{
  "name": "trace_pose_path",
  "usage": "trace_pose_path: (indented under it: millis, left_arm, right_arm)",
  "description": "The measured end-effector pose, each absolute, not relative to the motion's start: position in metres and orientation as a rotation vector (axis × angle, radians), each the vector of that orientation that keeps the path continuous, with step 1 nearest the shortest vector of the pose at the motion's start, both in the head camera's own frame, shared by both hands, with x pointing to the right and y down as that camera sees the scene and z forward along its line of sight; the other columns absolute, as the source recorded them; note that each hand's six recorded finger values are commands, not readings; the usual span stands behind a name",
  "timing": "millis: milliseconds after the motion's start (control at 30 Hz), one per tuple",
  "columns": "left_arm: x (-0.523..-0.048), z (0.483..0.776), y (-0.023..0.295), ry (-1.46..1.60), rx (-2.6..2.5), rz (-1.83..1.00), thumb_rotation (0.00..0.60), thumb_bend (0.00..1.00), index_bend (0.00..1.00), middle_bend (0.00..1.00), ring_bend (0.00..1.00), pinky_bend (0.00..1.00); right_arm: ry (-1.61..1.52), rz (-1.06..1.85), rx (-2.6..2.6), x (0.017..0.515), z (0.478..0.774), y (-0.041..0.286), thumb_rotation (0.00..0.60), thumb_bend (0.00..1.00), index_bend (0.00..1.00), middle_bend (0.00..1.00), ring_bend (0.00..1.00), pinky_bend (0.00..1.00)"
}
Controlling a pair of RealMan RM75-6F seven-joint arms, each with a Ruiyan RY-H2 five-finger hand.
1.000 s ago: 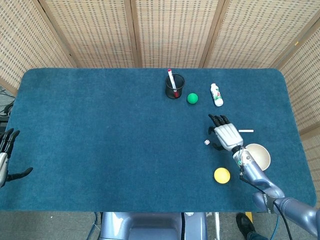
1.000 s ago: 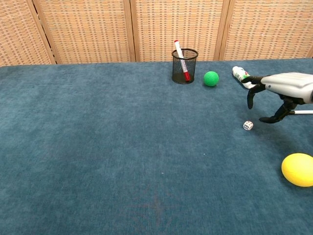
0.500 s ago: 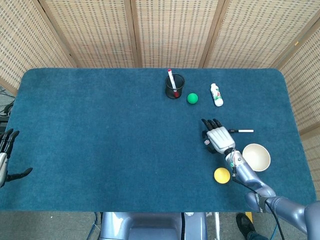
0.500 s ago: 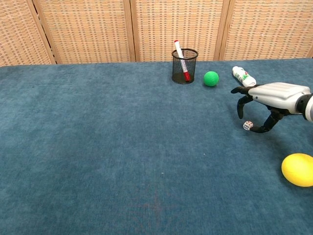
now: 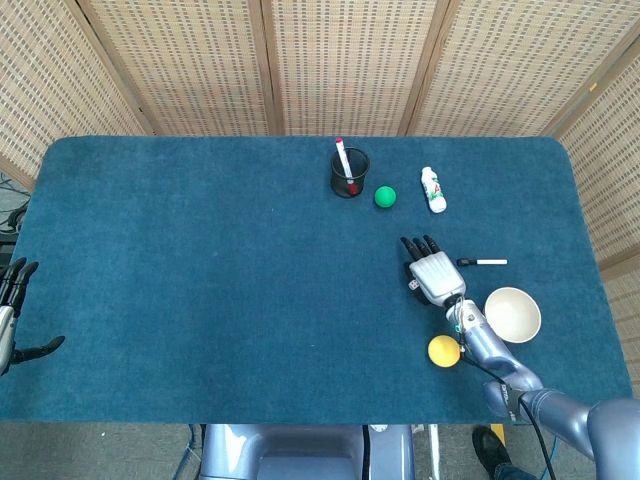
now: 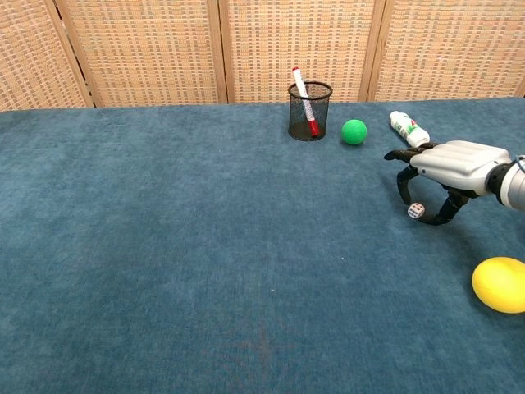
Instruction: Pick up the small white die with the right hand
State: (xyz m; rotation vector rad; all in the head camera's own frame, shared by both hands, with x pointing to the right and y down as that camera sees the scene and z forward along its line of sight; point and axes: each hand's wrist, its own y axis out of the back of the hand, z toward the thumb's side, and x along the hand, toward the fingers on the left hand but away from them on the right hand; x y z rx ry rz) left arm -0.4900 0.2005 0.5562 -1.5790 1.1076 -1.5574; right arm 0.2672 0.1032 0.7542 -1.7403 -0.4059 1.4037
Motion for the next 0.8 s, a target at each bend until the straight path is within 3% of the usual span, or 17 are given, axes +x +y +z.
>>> trace_pose_path:
  millis: [233, 433, 633, 800]
  left_arm:
    - [-0.49, 0.557, 0.2, 1.105, -1.58, -1.562, 0.6, 0.0, 0.0, 0.0, 0.0, 0.0]
    - [-0.49, 0.556, 0.2, 1.111, -1.583, -1.561, 0.6, 0.0, 0.0, 0.0, 0.0, 0.0]
    - [-0.491, 0.554, 0.2, 1.116, -1.588, -1.554, 0.6, 0.0, 0.0, 0.0, 0.0, 0.0]
    - [-0.491, 0.552, 0.201, 1.123, -1.592, -1.545, 0.6, 0.0, 0.0, 0.0, 0.0, 0.0]
  right_arm:
    - [-0.423, 1.406, -1.759, 0.266, 0.754, 0.103, 0.6, 0.41, 0.55, 0.01, 0.0, 0.0]
    - [-0.482, 1.37, -1.788, 0.263, 0.736, 0.093, 0.6, 0.41, 0.56, 0.02, 0.0, 0.0]
    - [-0.559, 1.301, -1.793, 0.256, 0.698, 0.072, 0.6, 0.41, 0.56, 0.02, 0.0, 0.0]
    - [-0.625, 1.233, -1.749, 0.248, 0.648, 0.045, 0.6, 0.45, 0.56, 0.02, 0.0, 0.0]
